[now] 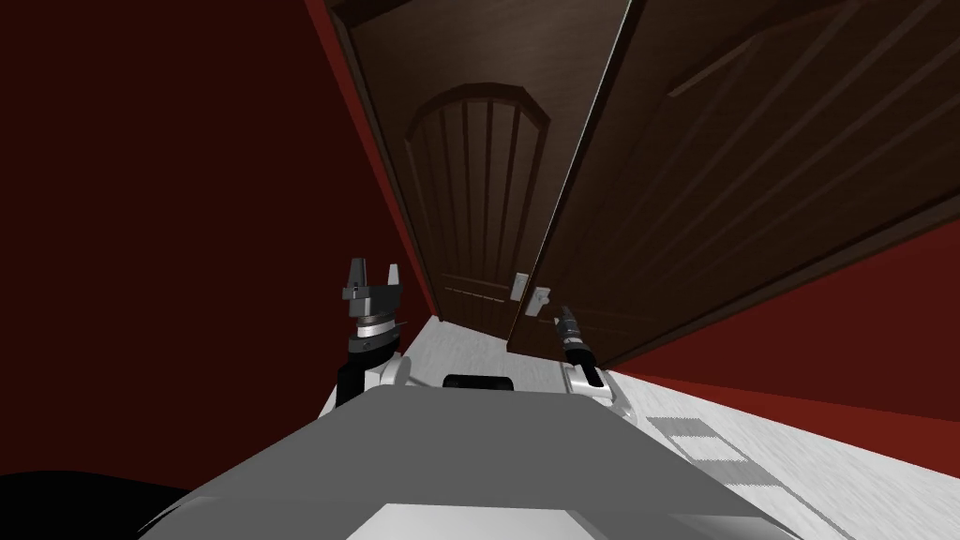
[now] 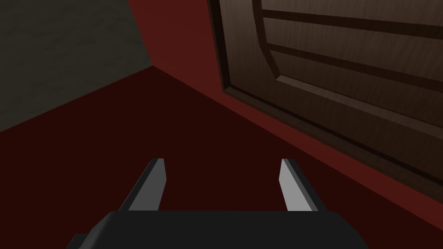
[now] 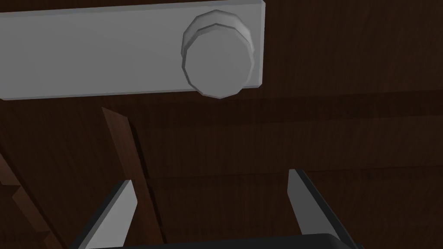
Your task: Pull the door open
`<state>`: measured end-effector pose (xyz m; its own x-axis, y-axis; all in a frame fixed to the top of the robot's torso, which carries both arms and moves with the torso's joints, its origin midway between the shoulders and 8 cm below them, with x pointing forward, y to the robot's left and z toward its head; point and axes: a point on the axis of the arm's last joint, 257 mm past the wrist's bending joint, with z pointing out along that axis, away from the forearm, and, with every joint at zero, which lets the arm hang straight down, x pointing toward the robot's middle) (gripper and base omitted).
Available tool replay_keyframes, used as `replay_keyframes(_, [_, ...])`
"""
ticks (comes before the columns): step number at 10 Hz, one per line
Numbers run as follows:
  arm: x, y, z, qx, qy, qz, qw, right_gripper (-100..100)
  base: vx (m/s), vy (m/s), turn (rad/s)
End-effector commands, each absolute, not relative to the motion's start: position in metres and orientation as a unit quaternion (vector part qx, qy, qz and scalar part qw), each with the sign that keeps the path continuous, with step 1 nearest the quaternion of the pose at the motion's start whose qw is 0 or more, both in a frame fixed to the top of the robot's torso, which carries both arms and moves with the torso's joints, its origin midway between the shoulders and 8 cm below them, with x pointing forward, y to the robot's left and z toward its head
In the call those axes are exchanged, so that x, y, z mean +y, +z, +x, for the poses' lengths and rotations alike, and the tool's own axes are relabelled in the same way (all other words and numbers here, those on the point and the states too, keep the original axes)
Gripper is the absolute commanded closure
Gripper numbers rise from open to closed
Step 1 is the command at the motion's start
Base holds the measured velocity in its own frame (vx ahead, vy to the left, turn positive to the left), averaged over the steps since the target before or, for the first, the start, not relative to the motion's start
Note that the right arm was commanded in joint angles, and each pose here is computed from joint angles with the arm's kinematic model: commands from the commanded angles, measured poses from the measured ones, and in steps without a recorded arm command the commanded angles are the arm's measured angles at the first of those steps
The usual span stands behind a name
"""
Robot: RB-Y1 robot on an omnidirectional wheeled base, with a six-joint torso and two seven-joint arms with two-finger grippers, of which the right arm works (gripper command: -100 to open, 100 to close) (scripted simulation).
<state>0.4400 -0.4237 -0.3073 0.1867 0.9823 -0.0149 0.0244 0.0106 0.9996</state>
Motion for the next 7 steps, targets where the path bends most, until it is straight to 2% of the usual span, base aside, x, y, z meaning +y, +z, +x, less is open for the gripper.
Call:
replay_keyframes(1, [-0.419,-0.304,0.447,0.458,0.447,0.544,0.543,-100,0.210,0.009,0.079])
replay_keyframes(3, [-0.408,-0.296,0.456,0.457,0.458,0.536,0.542,-100,0.223,0.058,0.099])
replay_keyframes(4, [-0.412,-0.298,0.454,0.458,0.454,0.538,0.543,-100,0.095,0.028,0.018])
replay_keyframes(5, [-0.412,-0.298,0.454,0.458,0.454,0.538,0.543,100,-0.009,-0.003,-0.018])
replay_keyframes(7, [-0.412,-0.298,0.454,0.458,0.454,0.538,0.543,100,-0.036,-0.007,0.012])
